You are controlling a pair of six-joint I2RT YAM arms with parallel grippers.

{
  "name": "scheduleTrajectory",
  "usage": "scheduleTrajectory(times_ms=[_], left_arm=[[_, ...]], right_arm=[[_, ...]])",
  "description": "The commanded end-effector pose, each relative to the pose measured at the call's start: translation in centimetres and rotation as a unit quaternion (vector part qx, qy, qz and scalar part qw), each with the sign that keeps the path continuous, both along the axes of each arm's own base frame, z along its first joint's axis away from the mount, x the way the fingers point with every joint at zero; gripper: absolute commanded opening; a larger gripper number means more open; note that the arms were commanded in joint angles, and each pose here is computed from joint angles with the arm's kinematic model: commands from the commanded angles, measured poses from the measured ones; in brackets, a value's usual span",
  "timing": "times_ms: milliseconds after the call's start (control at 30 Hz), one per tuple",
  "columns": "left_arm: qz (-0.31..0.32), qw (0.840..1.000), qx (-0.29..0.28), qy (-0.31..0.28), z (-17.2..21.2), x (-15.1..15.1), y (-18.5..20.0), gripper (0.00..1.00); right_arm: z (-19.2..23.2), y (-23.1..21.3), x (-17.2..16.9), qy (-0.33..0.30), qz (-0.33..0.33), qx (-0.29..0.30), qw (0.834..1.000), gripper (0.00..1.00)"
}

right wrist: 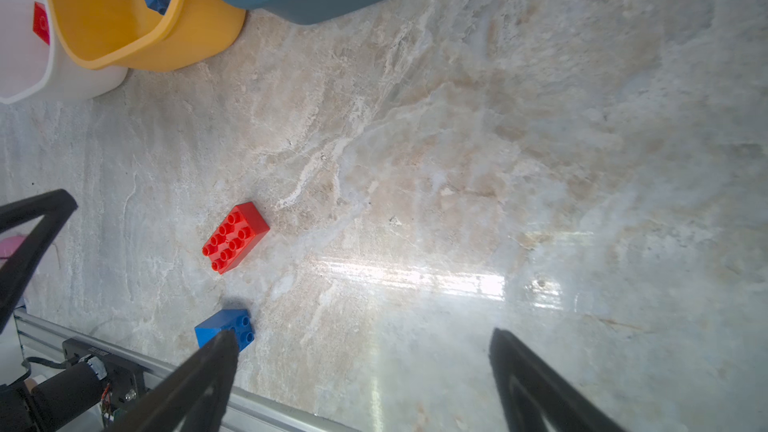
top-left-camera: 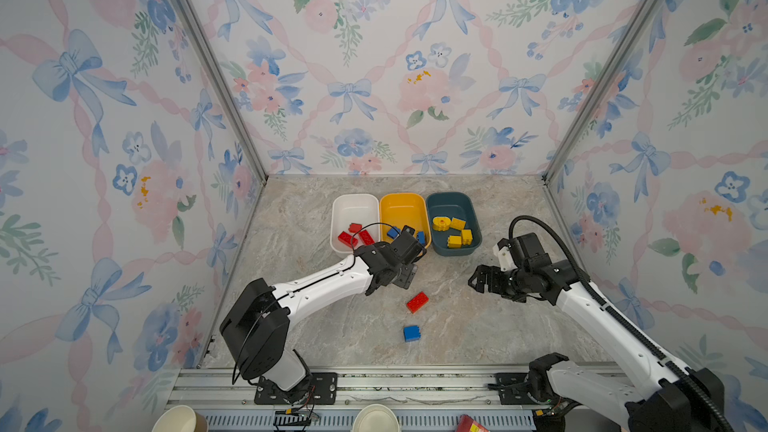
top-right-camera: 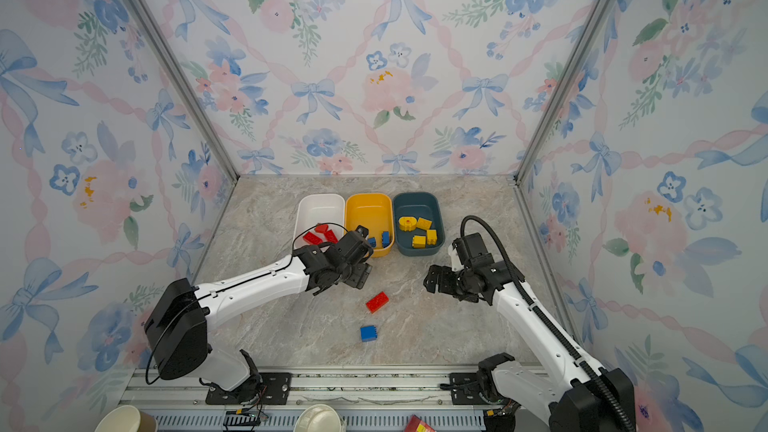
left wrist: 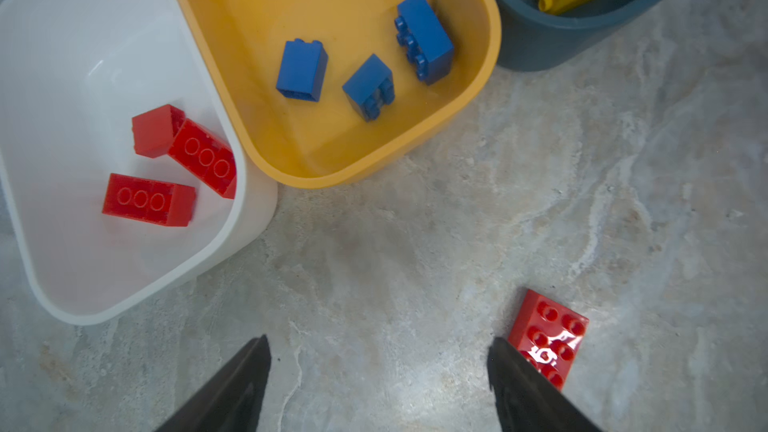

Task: Sort the legos into containers by color
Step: 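Move the left gripper back toward the red 2x3 brick on the table, then lower the left gripper onto the red 2x3 brick and grasp it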

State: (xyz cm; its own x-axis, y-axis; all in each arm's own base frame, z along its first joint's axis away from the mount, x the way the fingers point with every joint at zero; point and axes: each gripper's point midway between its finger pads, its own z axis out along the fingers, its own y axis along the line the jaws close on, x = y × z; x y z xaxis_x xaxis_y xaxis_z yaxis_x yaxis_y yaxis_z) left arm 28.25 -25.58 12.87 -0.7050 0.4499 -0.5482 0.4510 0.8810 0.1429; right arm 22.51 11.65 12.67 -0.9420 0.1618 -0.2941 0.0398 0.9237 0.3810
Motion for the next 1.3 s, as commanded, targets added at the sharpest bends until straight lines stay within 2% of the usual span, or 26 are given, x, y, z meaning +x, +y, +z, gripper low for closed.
scheduleTrajectory(times_ms=[0, 267, 667, 833, 1267], left_arm=[[-0.067, 0.998, 0.007, 0.014, -0.1, -1.9, -1.2, 0.83], [-0.144, 0.988, 0.024, 0.056, -2.7, -5.0, -3.9, 0.79], [-0.180, 0.977, 0.045, 0.103, -6.2, -6.6, -6.5, 0.73], [-0.181, 0.975, 0.050, 0.117, -7.3, -6.7, -6.8, 0.68], [-0.161, 0.976, 0.067, 0.129, -9.2, -6.3, -6.9, 0.66]], right_arm=[[-0.5, -0.2, -1.1, 0.016, 0.005, 0.010, 1.000, 0.97], [-0.6, -0.2, -1.5, 0.019, 0.003, 0.015, 1.000, 0.97], [-0.6, -0.4, -1.7, 0.017, 0.002, 0.019, 1.000, 0.97], [-0.7, -0.6, -1.9, 0.017, -0.003, 0.021, 1.000, 0.97], [-1.0, -0.7, -1.8, 0.021, -0.006, 0.026, 0.999, 0.97]])
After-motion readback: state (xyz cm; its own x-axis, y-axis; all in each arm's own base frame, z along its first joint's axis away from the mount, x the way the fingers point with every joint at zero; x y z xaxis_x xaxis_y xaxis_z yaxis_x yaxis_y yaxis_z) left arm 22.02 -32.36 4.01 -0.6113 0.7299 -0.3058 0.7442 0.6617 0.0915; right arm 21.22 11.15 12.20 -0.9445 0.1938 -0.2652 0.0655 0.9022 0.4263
